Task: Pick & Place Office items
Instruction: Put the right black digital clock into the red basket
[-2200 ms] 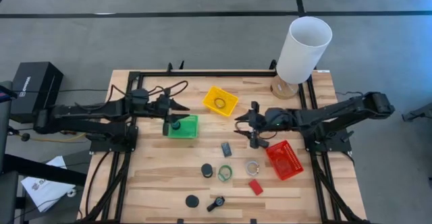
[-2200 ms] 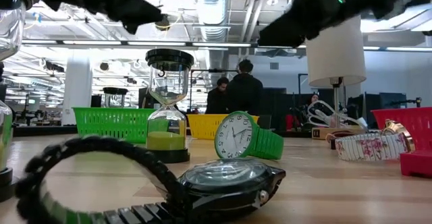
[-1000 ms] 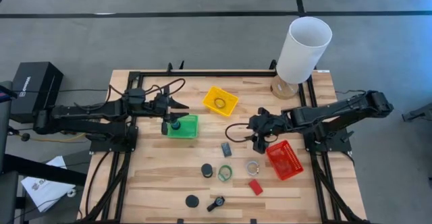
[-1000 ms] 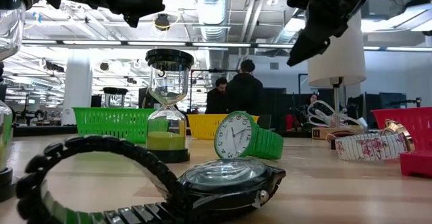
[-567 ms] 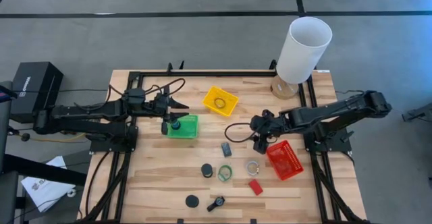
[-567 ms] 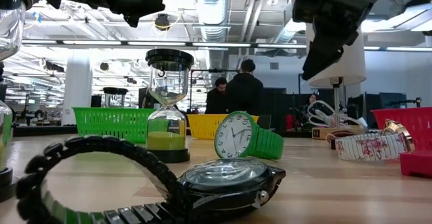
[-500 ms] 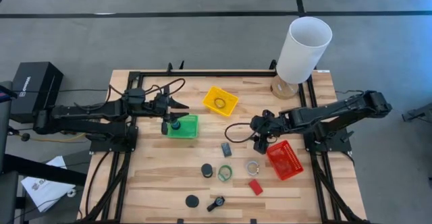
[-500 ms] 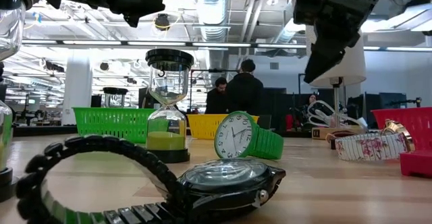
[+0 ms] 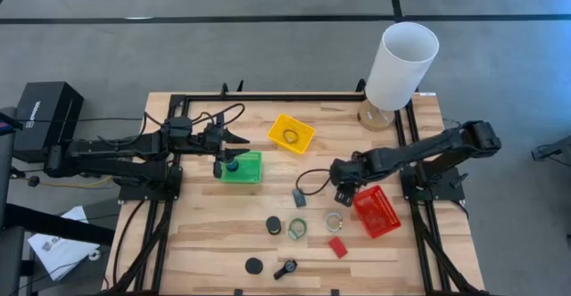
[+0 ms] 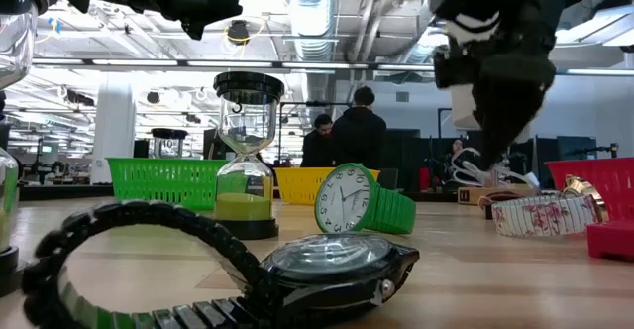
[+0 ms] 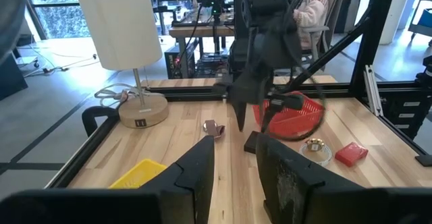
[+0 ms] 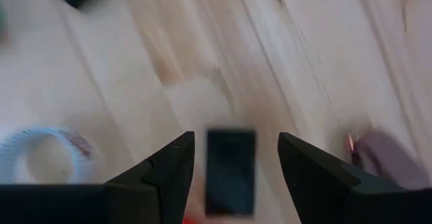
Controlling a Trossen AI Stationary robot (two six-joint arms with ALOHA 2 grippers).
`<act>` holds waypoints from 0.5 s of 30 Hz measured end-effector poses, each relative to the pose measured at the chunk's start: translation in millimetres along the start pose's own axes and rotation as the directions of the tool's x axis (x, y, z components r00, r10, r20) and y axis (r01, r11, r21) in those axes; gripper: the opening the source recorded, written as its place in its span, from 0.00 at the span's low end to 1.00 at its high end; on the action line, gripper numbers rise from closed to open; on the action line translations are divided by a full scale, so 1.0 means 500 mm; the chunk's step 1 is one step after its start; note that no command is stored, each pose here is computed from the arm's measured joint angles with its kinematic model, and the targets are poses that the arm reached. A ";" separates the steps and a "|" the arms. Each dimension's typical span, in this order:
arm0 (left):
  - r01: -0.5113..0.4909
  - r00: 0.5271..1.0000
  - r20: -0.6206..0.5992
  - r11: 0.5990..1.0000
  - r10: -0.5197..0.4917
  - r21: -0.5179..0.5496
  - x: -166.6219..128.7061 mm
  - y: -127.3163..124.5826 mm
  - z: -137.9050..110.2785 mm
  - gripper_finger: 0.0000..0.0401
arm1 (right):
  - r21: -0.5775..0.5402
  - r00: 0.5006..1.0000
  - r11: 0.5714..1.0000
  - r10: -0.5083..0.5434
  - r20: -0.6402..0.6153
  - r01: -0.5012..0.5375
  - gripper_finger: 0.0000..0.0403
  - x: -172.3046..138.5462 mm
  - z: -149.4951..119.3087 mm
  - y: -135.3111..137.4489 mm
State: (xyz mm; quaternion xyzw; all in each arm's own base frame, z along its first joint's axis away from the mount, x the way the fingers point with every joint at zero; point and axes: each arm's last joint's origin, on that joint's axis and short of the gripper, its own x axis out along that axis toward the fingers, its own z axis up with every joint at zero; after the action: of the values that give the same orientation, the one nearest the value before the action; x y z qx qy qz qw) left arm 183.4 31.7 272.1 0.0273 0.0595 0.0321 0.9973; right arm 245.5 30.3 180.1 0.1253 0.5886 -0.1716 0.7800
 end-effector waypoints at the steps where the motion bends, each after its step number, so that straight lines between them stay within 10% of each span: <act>1: 0.000 1.000 0.000 1.000 0.000 0.000 0.000 0.000 0.000 0.26 | 0.028 1.000 1.000 -0.006 -0.018 0.007 0.51 0.004 -0.001 -0.002; 15: -0.001 1.000 0.014 1.000 0.001 -0.002 0.000 0.000 0.003 0.26 | 0.115 0.990 0.993 0.007 -0.140 0.010 0.52 0.016 -0.013 -0.006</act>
State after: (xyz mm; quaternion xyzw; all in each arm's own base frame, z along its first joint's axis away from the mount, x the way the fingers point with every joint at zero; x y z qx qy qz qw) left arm 183.5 31.8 273.4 0.0263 0.0524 0.0326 0.9977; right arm 240.7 29.0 170.4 0.1817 0.6311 -0.1968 0.7280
